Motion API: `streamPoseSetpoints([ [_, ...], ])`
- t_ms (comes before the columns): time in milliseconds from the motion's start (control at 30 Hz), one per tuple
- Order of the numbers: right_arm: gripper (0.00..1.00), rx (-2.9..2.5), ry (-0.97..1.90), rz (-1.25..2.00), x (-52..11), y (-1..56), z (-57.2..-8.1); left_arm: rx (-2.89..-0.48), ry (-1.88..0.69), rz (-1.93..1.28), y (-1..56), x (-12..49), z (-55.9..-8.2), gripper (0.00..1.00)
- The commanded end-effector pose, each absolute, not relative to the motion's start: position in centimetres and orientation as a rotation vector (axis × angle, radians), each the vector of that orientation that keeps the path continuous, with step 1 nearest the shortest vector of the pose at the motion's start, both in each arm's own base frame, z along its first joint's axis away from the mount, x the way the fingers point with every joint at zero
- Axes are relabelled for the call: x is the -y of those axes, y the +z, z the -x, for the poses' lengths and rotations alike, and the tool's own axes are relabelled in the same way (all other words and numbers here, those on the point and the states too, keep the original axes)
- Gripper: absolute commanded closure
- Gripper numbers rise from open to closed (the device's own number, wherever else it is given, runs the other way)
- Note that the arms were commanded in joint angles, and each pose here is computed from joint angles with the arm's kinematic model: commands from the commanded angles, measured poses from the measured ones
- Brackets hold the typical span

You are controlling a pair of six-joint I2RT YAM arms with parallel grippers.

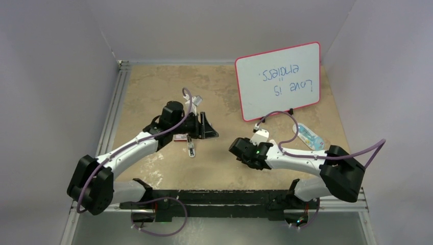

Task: Load the staples into the stapler
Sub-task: Open the stapler at the center of the board.

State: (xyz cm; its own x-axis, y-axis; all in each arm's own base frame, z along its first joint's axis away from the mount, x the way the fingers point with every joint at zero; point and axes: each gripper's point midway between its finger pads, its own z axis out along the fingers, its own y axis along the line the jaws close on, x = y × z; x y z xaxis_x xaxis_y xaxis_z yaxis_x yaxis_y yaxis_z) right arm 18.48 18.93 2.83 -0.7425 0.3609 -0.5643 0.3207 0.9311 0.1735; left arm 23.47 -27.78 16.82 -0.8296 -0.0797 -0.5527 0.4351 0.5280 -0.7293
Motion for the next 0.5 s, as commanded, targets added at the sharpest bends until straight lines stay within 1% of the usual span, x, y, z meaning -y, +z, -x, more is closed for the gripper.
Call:
streamPoseSetpoints([
  [0,0.51,-2.398,0.049,-0.525,-18.2,3.4,-19.5,-2.172,-1.31,-0.317,18.2,29.2,-24.2,0.49],
  [100,0.51,-2.372,0.042,-0.54,-18.0,3.9,-19.9,-2.193,-1.312,-0.321,17.5,29.7,-24.2,0.49],
  [200,0.54,-2.349,0.035,-0.554,-17.7,4.4,-20.2,-2.218,-1.317,-0.327,16.8,30.2,-24.1,0.49],
  [233,0.57,-2.346,0.04,-0.555,-17.7,4.5,-20.3,-2.228,-1.317,-0.329,16.5,30.3,-24.0,0.49],
  [367,0.77,-2.36,0.078,-0.539,-18.0,4.5,-20.2,-2.263,-1.318,-0.328,15.4,30.9,-23.8,0.49],
  [467,0.81,-2.356,0.161,-0.521,-18.8,5.2,-20.5,-2.3,-1.326,-0.322,14.5,31.3,-23.5,0.49],
])
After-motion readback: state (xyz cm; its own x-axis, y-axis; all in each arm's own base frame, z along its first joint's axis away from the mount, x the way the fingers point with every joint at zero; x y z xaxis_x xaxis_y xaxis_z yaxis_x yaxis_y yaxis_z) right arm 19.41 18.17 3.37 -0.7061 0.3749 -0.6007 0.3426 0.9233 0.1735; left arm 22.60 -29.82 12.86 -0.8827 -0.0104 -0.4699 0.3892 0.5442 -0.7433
